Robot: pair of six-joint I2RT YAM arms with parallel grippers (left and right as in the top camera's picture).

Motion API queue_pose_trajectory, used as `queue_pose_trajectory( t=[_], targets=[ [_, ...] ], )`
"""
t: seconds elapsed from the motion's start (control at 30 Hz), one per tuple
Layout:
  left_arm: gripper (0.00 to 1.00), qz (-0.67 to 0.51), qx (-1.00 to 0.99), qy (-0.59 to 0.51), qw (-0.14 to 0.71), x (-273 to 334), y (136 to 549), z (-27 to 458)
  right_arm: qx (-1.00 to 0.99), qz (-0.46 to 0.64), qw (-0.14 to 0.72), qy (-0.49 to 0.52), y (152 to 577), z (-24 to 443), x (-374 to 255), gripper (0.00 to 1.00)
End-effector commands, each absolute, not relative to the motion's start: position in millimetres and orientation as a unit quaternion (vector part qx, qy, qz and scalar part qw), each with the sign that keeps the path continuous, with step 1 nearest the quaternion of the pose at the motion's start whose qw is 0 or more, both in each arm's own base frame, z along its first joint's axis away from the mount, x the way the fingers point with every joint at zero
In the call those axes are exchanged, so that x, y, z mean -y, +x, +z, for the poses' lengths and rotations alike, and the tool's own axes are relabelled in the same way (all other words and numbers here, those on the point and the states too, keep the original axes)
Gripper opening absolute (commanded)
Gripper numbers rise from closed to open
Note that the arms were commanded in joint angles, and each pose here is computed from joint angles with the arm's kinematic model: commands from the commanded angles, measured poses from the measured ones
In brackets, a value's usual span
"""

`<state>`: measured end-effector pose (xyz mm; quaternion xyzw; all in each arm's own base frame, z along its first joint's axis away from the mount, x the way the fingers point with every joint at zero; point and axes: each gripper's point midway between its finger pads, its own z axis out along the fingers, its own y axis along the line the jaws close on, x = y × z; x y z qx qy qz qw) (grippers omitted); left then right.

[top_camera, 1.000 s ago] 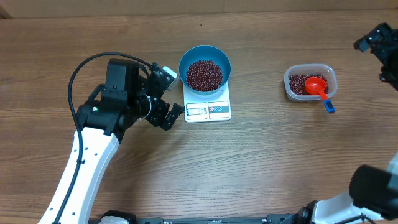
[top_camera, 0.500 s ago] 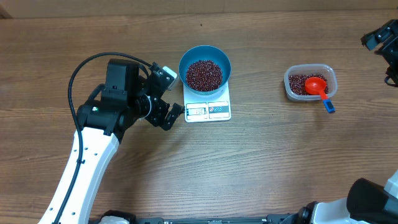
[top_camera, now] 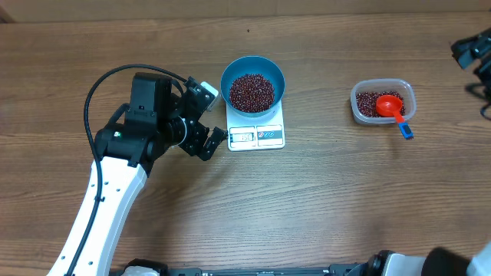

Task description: Scoop item into bowl and weigh 150g on scale

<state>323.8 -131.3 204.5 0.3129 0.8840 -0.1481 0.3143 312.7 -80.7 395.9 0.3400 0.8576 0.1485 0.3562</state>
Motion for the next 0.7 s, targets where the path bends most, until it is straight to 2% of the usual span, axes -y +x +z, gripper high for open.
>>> queue_pose_trajectory(
  t=[0.0,0.1,0.27,0.37,0.5,0.67],
  targets=[
    [1.00,-0.142,-0.879,0.322,0.322,130.6,325.5,209.2,-0.841,0.151,0.407,0.321,289.0,429.7,68.1,1.00],
    [0.99,-0.142,-0.879,0.322,0.322,130.6,325.5,209.2,-0.838,0.151,0.417,0.318,276.0,436.6,62.4,1.00],
    [1.00,-0.142,-0.879,0.322,0.322,130.6,325.5,209.2,-0.858,0.153,0.354,0.338,254.1,413.1,53.0,1.00],
    [0.99,-0.142,-0.879,0.322,0.322,130.6,325.5,209.2,-0.861,0.154,0.345,0.341,251.5,409.3,51.8,1.00],
    [1.00,-0.142,-0.879,0.322,0.322,130.6,325.5,209.2,-0.883,0.147,0.364,0.258,247.7,415.6,41.6,1.00],
    [1.00,-0.142,-0.879,0.322,0.322,130.6,325.5,209.2,-0.876,0.184,0.379,0.233,240.0,427.2,23.2,1.00]
  ],
)
